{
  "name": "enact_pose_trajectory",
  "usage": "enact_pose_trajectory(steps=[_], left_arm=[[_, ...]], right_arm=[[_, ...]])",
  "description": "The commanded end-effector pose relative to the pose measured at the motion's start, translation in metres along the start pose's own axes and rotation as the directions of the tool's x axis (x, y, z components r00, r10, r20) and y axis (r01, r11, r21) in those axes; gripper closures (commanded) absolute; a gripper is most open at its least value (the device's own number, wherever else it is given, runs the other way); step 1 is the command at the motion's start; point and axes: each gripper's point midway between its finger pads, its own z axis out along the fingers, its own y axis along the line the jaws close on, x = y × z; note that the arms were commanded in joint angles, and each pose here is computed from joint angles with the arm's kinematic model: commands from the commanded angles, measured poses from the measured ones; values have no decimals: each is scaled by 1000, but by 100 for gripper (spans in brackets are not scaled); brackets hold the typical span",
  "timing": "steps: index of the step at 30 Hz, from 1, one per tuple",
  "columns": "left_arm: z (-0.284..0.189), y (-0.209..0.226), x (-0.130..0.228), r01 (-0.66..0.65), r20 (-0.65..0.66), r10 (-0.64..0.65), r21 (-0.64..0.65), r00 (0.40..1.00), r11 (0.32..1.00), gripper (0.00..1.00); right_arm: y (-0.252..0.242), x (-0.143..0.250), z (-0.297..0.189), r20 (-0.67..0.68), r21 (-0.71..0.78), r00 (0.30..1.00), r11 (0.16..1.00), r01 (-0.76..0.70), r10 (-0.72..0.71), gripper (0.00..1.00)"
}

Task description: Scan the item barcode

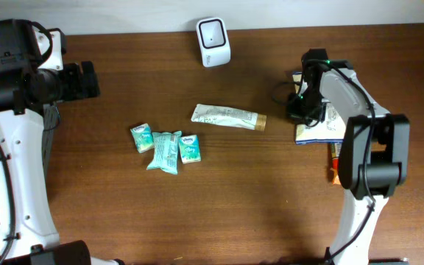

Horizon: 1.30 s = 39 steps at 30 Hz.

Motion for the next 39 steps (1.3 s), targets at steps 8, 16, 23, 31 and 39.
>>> enact_pose_trajectory(steps=[8,16,23,31,39], left_arm=[[-4,1,-3,7,13,-7,3,1000,1000,1],[-4,1,-3,7,13,-7,3,1000,1000,1],[-4,1,-3,6,13,-6,3,1000,1000,1],[-4,1,-3,7,13,-7,3,1000,1000,1],[-4,1,-3,6,13,-6,4,1000,1000,1]], right_arm=[[163,-1,-43,305,-150,918,939,310,-254,91],[239,-19,16,483,-101,840,937,334,-247,75],[263,19,49,387,-150,871,911,384,-304,74],[219,103,39,-36,-177,934,922,345,-357,75],[176,113,9,-150,-157,897,906,393,-415,79]])
